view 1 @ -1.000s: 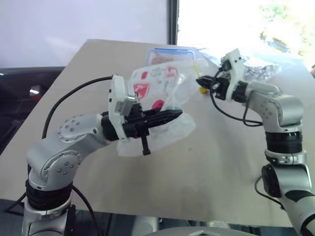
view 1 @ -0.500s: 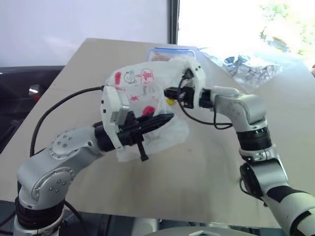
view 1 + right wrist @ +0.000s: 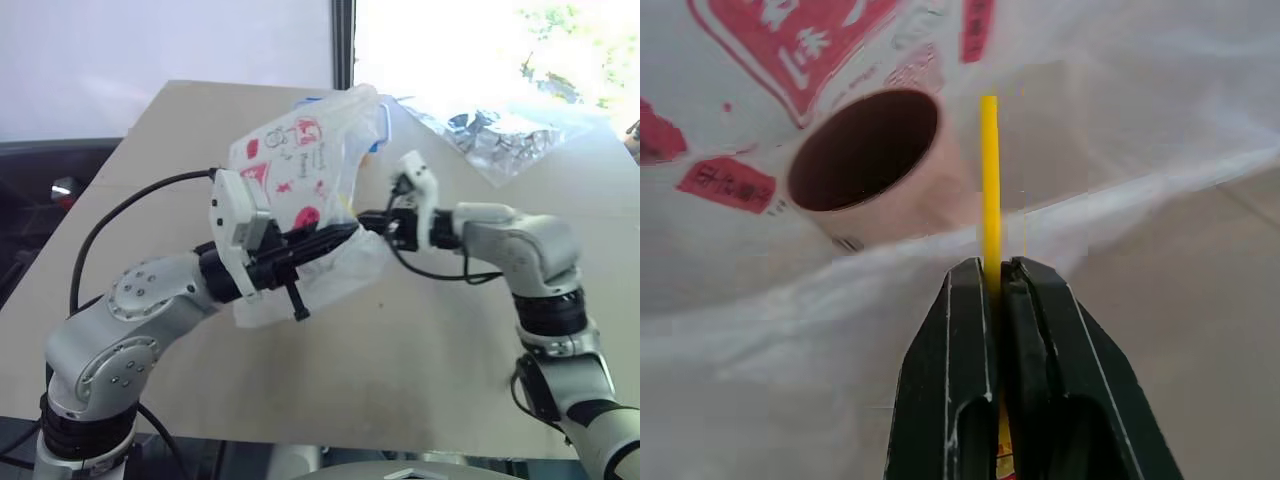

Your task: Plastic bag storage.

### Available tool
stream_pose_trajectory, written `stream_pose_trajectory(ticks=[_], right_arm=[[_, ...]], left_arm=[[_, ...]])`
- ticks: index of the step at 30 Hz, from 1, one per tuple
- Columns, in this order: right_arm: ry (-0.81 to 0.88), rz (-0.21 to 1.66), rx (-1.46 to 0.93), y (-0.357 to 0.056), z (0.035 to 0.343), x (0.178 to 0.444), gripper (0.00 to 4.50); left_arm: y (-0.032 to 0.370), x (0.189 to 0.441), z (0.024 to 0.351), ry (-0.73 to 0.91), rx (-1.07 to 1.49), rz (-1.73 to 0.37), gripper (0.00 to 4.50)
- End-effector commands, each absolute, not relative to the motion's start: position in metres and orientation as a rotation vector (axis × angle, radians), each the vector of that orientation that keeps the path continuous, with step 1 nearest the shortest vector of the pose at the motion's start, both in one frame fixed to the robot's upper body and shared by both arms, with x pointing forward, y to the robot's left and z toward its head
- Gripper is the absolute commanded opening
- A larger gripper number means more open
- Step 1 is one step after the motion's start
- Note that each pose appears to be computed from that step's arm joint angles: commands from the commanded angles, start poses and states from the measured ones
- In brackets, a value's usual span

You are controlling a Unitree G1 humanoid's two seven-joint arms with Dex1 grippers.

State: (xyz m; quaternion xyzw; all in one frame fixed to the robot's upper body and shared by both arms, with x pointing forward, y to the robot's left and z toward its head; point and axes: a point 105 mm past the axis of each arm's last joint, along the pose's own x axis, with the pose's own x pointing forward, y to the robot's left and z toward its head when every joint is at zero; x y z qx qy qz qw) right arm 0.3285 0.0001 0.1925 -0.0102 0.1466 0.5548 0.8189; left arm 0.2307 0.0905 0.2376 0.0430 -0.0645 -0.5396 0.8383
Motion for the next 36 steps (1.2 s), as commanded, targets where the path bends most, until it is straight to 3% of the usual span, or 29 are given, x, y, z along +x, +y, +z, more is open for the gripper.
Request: stream_pose_trajectory(ticks=[1,3,6,11,18,25,29,36], right_arm=[[0.172,1.235,-0.019,0.037,0.222,0.346,0.16],[0.136,1.271,-0.003,0.053,0.229,0.350,0.16],[0.097,1.297,0.048,0.072,0.233,0.355,1.05],[0.032,1.279,0.052,0.070,0.240,0.358,3.37],[-0.074,1.178,-0.100,0.013,0.247,0.360,3.37],[-0.153,0.823,-0.379,-0.045,0.259,0.406,3.37],[-0.222,0.754,-0.527,-0.040,0.266,0.427,3.37],[-0.281,0.739,-0.382,-0.024,0.292,0.447,3.37]], left_arm=[[0.089,0.221,0.241,-0.149,0.097,-1.190,0.00],[0.089,0.220,0.241,-0.152,0.099,-1.185,0.00],[0.090,0.218,0.241,-0.155,0.096,-1.169,0.00],[0.094,0.216,0.239,-0.160,0.079,-1.121,0.00],[0.097,0.221,0.241,-0.185,0.051,-1.091,0.00],[0.100,0.213,0.239,-0.161,0.023,-1.160,0.00],[0.104,0.208,0.236,-0.125,0.019,-1.195,0.00],[0.109,0.198,0.230,-0.083,0.018,-1.193,0.00]])
